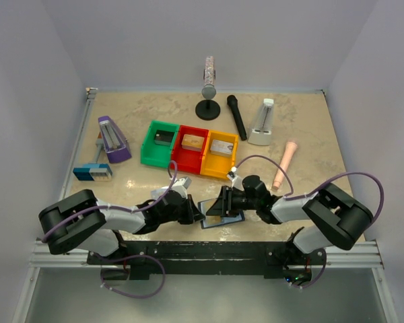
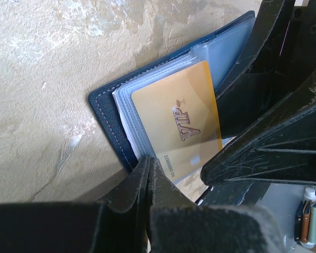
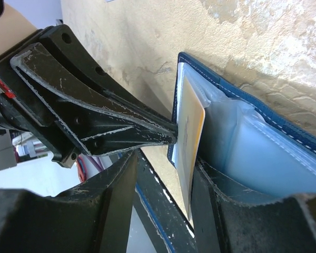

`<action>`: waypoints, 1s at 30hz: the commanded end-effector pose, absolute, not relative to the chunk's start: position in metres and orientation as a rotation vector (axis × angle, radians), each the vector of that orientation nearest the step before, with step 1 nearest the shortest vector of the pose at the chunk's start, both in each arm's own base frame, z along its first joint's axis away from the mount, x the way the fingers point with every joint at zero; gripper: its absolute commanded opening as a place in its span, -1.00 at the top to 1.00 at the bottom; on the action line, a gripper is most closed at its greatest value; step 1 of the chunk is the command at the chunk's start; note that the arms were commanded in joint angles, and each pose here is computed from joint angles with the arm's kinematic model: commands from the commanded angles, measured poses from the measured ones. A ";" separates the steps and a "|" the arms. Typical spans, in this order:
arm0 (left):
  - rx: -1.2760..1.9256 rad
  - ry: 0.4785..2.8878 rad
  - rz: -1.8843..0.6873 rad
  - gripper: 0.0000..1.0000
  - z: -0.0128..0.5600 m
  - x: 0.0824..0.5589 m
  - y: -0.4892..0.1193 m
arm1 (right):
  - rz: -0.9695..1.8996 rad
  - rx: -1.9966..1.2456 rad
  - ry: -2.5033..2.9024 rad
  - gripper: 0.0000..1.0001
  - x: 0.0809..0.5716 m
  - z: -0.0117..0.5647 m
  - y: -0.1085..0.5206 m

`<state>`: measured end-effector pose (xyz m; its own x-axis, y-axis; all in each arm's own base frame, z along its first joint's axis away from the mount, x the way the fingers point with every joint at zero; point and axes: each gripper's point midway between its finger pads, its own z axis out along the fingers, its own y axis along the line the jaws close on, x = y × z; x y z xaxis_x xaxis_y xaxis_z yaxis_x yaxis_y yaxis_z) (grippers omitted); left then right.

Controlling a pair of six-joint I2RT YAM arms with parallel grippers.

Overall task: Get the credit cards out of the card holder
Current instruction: Remove the credit card from the card holder.

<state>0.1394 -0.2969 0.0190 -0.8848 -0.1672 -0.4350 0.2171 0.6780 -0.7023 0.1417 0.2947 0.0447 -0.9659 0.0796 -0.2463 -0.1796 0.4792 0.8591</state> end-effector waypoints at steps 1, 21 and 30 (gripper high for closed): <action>0.038 2.468 -1.048 0.95 0.010 0.133 -0.289 | 1.505 -0.154 2.402 0.08 0.148 0.064 0.304; 0.006 2.501 -0.936 1.00 -0.001 0.136 -0.274 | 1.427 -0.171 2.420 0.10 0.145 0.069 0.293; -0.020 2.509 -0.925 1.00 -0.006 0.133 -0.268 | 1.401 -0.180 2.407 0.12 0.145 0.073 0.287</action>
